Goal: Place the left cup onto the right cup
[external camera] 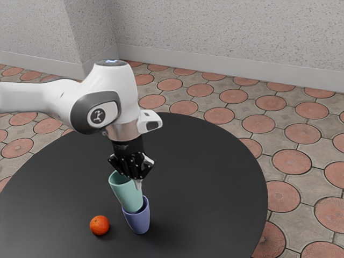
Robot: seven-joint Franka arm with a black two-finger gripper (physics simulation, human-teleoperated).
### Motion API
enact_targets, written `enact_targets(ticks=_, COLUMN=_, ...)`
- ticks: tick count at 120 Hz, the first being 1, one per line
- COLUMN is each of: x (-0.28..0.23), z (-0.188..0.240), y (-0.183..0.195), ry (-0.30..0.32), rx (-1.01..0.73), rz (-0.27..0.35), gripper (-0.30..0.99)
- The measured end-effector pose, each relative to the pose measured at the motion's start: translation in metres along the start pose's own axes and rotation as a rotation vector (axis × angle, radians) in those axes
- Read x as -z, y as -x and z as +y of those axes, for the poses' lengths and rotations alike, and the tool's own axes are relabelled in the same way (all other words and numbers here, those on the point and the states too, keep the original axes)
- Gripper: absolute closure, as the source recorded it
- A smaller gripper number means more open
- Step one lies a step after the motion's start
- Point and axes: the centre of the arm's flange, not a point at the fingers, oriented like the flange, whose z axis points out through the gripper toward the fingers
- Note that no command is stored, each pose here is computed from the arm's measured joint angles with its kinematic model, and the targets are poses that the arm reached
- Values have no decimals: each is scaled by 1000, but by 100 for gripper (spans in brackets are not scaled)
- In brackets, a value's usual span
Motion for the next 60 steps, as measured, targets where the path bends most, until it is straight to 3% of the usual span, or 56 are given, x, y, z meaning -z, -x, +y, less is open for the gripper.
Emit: enact_targets(ticks=60, x=0, z=2, y=-3, ry=4, rx=5, rz=3, gripper=78)
